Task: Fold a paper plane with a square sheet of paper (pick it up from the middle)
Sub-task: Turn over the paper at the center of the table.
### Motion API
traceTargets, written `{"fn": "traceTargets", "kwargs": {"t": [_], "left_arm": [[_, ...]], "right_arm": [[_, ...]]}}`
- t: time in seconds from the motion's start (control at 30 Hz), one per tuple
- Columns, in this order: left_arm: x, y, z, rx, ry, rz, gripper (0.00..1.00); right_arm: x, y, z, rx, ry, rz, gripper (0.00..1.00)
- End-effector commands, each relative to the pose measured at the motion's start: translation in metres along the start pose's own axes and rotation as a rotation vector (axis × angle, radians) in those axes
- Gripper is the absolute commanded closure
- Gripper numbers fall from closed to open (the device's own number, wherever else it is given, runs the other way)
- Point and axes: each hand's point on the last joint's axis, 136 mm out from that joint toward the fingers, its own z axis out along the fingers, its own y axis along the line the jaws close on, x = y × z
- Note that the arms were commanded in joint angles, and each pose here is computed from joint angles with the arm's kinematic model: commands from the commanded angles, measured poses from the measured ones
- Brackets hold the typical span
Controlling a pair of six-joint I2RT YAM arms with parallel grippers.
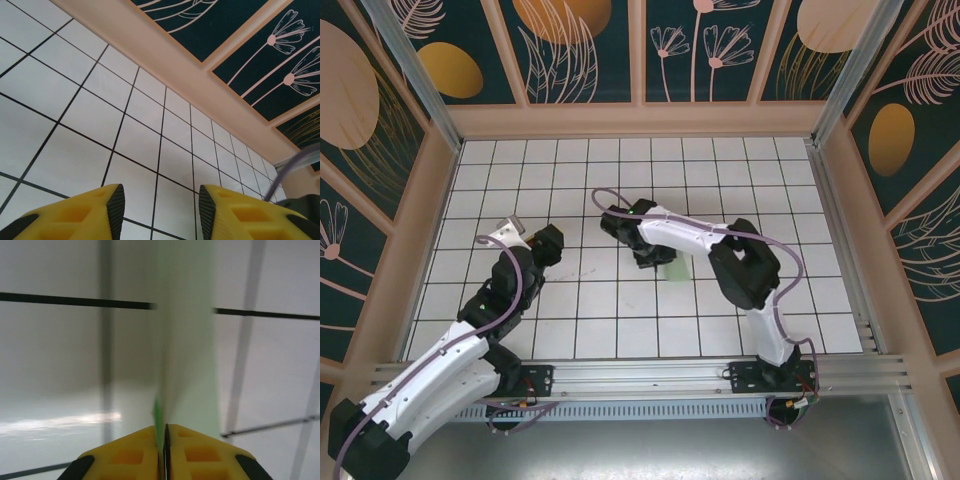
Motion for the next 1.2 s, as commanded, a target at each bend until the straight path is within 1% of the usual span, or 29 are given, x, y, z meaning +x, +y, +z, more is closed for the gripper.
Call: {"fn": "traceTargets", "kwargs": {"t": [0.0,0.03,0.1,0.13,0.2,0.23,0.33,0.4,0.5,0.63,0.77,0.93,1.0,1.07,1.13,1.17], "left_arm": [[0.006,0.013,0.000,-0.044,0.015,0.002,0.54],[0.007,0.012,0.000,-0.040,0.022,0.003,0.53],[0.007,0.011,-0.001,-0.037,0.031,0.006,0.53],[0.008,0.010,-0.001,-0.032,0.038,0.009,0.53],[0.012,0.006,0.000,-0.014,0.061,0.014,0.53],[0.015,0.004,0.002,-0.004,0.074,0.013,0.53],[0.028,-0.003,0.009,0.020,0.133,0.017,0.53],[0.037,-0.012,0.015,0.052,0.180,0.022,0.53],[0.056,-0.027,0.027,0.097,0.279,0.042,0.53],[0.081,-0.037,0.046,0.098,0.404,0.053,0.56],[0.096,-0.043,0.060,0.089,0.470,0.050,0.56],[0.109,-0.050,0.073,0.097,0.537,0.052,0.56],[0.116,-0.052,0.080,0.098,0.571,0.051,0.56],[0.124,-0.054,0.087,0.098,0.608,0.048,0.57],[0.133,-0.057,0.095,0.108,0.645,0.047,0.59],[0.138,-0.060,0.099,0.116,0.664,0.047,0.60]], "right_arm": [[-0.008,0.062,-0.014,-0.305,0.024,-0.012,0.78],[-0.012,0.075,-0.023,-0.398,0.012,-0.004,0.73],[-0.021,0.085,-0.047,-0.540,-0.044,0.021,0.66],[-0.026,0.085,-0.058,-0.599,-0.079,0.036,0.63],[-0.033,0.074,-0.081,-0.741,-0.154,0.095,0.52],[-0.034,0.069,-0.086,-0.806,-0.175,0.128,0.49],[-0.031,0.049,-0.095,-1.018,-0.211,0.219,0.48],[-0.026,0.039,-0.092,-1.092,-0.223,0.262,0.57],[-0.021,0.039,-0.084,-1.125,-0.220,0.275,0.72],[-0.016,0.049,-0.061,-1.125,-0.166,0.305,0.81],[-0.008,0.061,-0.033,-1.122,-0.097,0.345,0.85],[0.008,0.067,0.002,-1.055,-0.022,0.440,0.86],[0.015,0.066,0.011,-1.033,-0.014,0.481,0.86],[0.021,0.062,0.021,-0.978,-0.001,0.522,0.86],[0.024,0.060,0.019,-0.983,-0.010,0.546,0.85],[0.023,0.062,0.011,-1.017,-0.025,0.546,0.85]]}}
